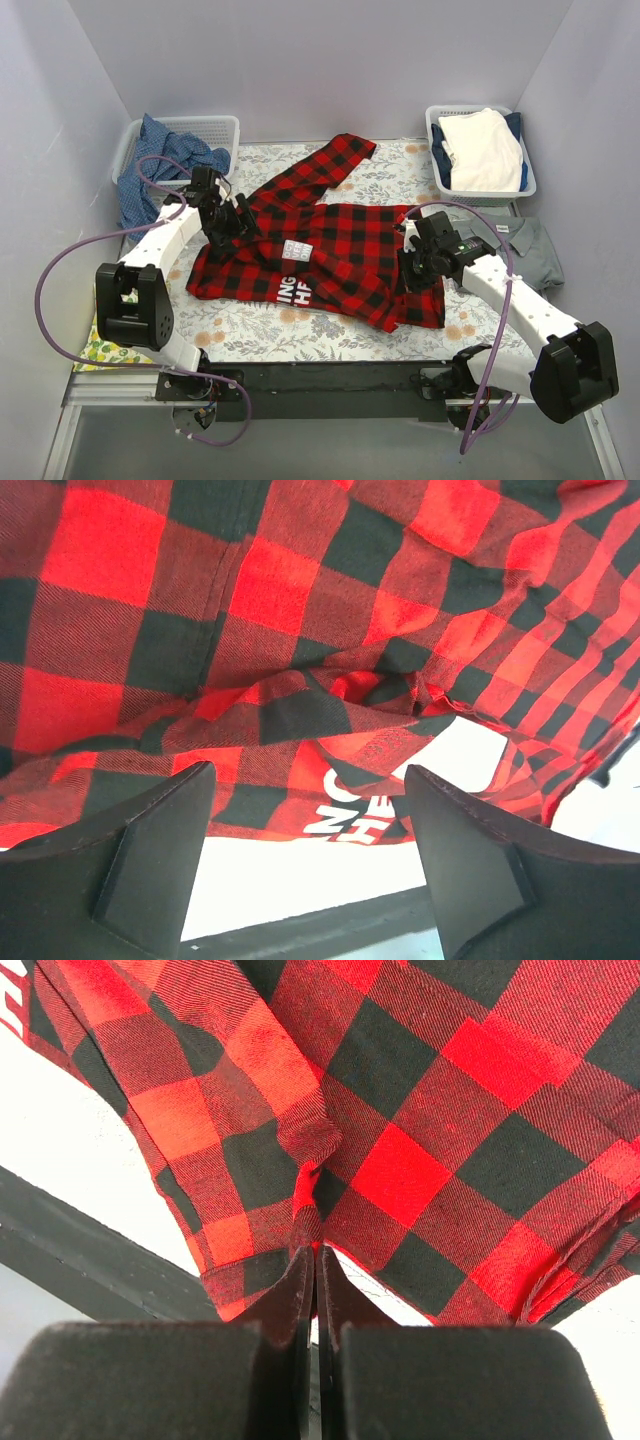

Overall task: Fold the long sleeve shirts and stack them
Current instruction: Fold the shirt

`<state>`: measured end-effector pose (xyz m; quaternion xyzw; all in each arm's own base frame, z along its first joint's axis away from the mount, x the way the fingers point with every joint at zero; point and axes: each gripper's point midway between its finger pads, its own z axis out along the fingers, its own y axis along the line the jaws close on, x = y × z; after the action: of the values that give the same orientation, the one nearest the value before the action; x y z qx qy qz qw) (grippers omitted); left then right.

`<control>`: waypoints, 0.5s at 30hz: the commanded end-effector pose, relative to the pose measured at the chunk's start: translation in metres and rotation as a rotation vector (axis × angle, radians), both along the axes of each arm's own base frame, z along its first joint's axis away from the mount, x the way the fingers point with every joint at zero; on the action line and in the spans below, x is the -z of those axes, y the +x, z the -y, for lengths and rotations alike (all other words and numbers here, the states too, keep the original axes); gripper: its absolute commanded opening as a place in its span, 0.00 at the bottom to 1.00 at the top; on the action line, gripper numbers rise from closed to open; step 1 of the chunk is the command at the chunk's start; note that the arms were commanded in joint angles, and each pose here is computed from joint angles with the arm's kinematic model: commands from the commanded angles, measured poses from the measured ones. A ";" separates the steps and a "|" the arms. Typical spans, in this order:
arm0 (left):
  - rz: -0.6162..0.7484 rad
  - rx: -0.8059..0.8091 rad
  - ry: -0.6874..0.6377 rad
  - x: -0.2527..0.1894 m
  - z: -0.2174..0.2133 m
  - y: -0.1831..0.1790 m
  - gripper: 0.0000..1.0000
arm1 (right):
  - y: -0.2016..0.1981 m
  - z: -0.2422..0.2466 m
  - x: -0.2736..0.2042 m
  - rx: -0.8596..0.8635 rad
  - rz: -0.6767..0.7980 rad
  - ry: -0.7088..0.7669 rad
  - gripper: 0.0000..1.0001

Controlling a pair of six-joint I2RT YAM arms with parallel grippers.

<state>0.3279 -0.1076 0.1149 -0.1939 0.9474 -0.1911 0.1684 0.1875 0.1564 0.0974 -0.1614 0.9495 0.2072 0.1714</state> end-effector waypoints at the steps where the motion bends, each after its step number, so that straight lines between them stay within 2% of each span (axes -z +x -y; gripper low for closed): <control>1: -0.076 -0.066 -0.060 0.000 0.007 -0.002 0.76 | 0.008 -0.001 -0.008 0.001 0.044 0.001 0.01; 6: -0.076 -0.131 -0.023 0.012 0.000 0.007 0.75 | 0.013 -0.002 -0.013 -0.002 0.073 0.002 0.01; 11: -0.058 -0.209 -0.014 0.025 -0.005 0.026 0.66 | 0.017 -0.002 -0.025 -0.019 0.128 0.014 0.01; 15: -0.045 -0.230 -0.009 0.028 -0.006 0.039 0.59 | 0.027 -0.004 -0.049 -0.048 0.229 0.032 0.01</control>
<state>0.3451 -0.1075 0.0810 -0.2833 0.9335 -0.1733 0.1352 0.1921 0.1530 0.1052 -0.1723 0.9447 0.1989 0.1958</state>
